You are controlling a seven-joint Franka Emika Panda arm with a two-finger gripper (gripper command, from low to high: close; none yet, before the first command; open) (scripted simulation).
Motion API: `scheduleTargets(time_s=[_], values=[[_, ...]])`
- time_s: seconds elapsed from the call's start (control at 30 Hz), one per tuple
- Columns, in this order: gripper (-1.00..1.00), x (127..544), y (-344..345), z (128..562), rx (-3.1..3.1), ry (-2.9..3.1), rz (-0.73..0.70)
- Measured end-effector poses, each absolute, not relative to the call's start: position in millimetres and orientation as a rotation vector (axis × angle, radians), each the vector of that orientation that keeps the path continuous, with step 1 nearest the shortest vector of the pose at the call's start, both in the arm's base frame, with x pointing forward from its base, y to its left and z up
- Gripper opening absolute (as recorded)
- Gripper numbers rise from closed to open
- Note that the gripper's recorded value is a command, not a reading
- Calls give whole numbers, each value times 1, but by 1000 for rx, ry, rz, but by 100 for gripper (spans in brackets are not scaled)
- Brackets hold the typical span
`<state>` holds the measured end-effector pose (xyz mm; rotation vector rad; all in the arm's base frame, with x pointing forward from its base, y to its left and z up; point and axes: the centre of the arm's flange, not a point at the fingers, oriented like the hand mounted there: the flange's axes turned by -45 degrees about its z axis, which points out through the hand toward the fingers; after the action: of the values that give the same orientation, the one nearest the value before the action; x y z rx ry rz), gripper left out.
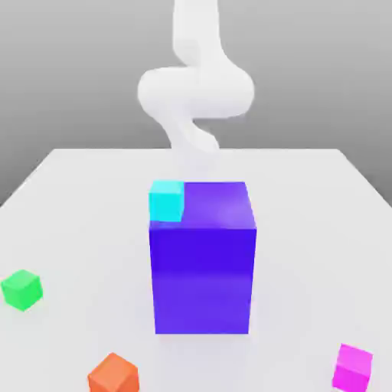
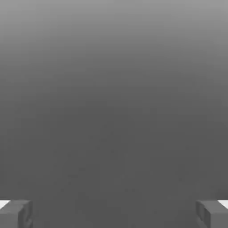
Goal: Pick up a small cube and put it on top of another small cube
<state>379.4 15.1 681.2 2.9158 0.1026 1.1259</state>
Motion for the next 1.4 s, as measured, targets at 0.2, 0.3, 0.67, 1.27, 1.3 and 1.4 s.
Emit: scheduleTargets(time_s=[0.2, 0.3, 0.67, 1.27, 1.3, 1.4], values=[[0, 447, 59, 598, 2932, 417, 885], [0, 471, 82, 551, 2927, 575, 769], [0, 506, 180, 362, 2829, 1182, 352], [-100, 472, 239, 132, 2672, 1653, 0], [-100, 472, 239, 132, 2672, 1653, -1], [-100, 473, 240, 141, 2672, 1653, -1]])
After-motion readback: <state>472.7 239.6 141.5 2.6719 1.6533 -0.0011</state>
